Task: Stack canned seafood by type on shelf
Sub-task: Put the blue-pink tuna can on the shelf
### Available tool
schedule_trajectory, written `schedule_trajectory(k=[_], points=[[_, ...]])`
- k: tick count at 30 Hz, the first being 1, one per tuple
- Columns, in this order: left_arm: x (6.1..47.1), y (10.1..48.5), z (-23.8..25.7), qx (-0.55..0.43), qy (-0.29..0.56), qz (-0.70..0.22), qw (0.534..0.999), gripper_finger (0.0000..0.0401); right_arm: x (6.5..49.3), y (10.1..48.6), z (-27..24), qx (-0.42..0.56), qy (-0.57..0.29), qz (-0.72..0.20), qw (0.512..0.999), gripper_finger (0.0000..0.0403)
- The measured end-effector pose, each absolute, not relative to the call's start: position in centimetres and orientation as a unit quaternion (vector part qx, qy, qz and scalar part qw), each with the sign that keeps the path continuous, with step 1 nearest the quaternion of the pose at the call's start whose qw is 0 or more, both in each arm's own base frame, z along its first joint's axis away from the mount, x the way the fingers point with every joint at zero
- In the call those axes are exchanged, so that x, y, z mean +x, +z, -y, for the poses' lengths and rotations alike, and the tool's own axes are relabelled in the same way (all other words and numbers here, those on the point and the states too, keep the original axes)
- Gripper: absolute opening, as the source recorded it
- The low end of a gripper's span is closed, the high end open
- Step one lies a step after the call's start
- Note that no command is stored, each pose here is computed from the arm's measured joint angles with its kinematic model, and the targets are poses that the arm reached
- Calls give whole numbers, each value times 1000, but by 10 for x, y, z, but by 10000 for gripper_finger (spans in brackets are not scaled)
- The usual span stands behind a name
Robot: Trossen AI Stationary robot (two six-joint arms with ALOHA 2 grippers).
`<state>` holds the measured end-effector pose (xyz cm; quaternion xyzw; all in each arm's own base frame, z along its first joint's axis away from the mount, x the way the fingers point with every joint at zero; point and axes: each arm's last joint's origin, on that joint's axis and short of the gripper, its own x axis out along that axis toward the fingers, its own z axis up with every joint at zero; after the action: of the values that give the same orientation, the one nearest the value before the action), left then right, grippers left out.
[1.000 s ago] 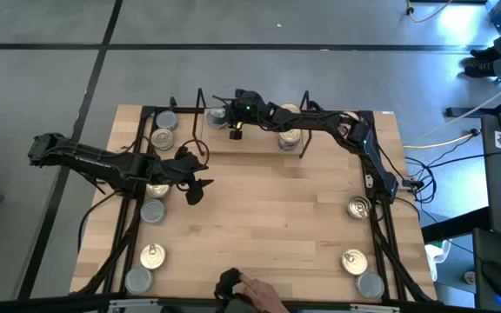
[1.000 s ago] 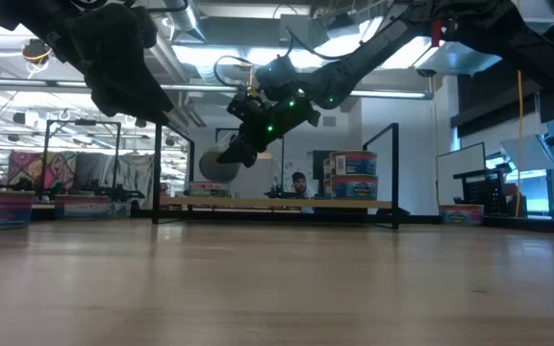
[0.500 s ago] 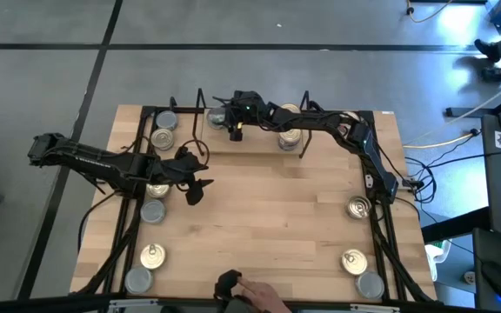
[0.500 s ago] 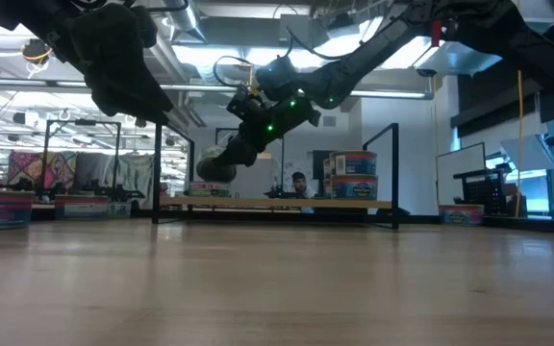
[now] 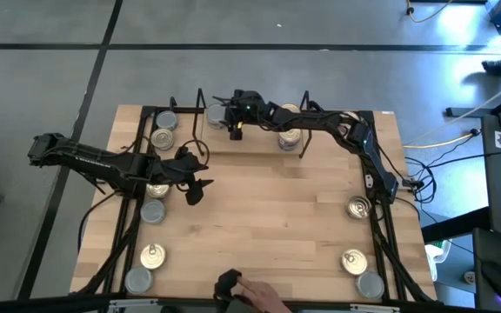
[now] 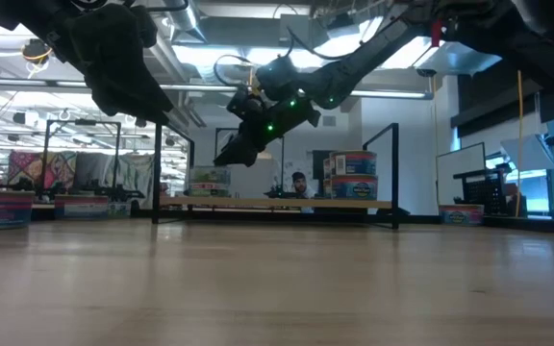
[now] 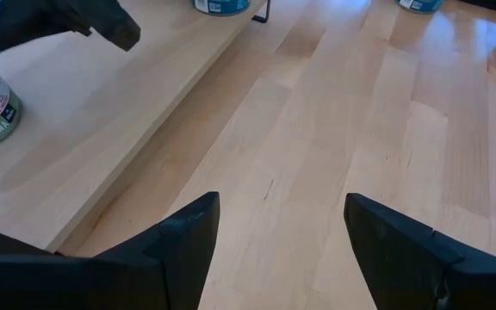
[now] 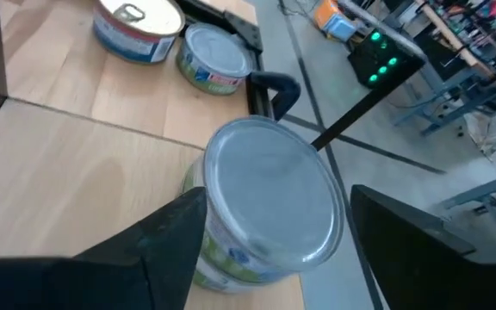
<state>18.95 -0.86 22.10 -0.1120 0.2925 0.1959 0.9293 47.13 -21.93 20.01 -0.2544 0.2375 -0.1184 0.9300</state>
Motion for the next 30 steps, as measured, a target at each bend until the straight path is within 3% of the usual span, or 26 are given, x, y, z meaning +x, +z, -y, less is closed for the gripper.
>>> schedule_trajectory(k=[7,17,25,30], points=[[190,221,9,-112,196,-293,929,249,467,234,190,-267,-130,-266,917,284],[204,218,7,-32,195,-280,939,249,416,288,92,-187,-22,-450,873,284],[224,200,8,-3,191,-299,935,249,381,277,26,-36,32,-614,788,284],[218,186,11,9,188,-367,911,249,362,253,-14,48,29,-689,723,284]])
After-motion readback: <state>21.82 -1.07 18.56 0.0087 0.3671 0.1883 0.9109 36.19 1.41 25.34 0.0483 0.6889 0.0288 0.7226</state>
